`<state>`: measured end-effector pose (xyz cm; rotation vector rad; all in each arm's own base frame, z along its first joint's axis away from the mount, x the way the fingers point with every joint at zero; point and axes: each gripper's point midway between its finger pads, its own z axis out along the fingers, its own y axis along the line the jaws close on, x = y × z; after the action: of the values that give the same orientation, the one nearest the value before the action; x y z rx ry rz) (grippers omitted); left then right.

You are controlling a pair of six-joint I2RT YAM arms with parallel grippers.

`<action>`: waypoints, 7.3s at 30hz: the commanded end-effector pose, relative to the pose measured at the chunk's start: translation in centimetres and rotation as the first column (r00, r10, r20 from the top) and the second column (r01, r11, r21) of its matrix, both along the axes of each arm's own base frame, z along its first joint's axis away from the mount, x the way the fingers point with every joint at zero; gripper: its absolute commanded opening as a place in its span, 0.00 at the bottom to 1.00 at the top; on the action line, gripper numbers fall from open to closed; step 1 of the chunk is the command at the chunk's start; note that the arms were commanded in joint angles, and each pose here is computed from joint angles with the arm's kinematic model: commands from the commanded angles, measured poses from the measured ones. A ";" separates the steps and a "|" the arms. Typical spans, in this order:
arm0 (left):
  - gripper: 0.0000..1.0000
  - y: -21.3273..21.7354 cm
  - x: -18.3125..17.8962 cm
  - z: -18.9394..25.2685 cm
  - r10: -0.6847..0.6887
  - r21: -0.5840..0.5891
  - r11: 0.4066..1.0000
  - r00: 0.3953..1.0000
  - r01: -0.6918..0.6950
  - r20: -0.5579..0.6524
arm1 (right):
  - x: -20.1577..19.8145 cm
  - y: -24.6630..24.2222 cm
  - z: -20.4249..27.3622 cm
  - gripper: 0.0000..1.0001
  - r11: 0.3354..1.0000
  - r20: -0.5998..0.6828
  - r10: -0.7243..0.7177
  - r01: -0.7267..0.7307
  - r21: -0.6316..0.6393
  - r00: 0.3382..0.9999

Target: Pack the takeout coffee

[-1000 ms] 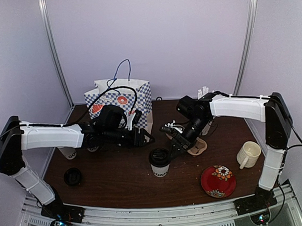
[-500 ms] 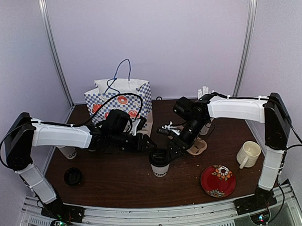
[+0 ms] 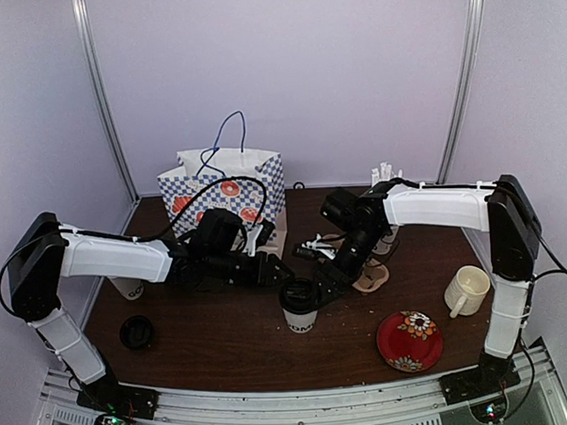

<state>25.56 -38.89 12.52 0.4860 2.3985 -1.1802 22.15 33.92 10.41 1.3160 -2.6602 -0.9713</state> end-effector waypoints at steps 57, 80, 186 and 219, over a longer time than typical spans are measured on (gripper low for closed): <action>0.43 3.9 -2.2 -4.7 0.092 0.131 0.988 0.990 -0.078 -0.106 | 4.3 -1.3 -2.6 0.82 0.993 -0.037 -0.098 0.095 -0.075 0.995; 0.56 3.0 -1.0 2.3 0.051 0.029 0.998 0.997 -0.053 0.066 | 3.9 0.2 5.2 0.84 0.994 0.027 -0.018 0.015 0.106 0.999; 0.97 -1.9 -2.4 13.5 -0.473 0.479 0.847 0.740 0.232 0.478 | 11.2 -19.6 21.2 0.97 0.833 0.410 -0.522 0.344 0.434 0.748; 0.97 15.8 4.6 15.1 0.194 0.330 0.851 0.830 -0.407 0.524 | 0.6 5.4 6.3 1.00 0.884 0.521 0.446 -0.448 -0.131 0.728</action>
<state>29.72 -23.74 26.48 0.4914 2.2206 -0.3113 22.15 38.99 16.88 2.3797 -2.4135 -0.6617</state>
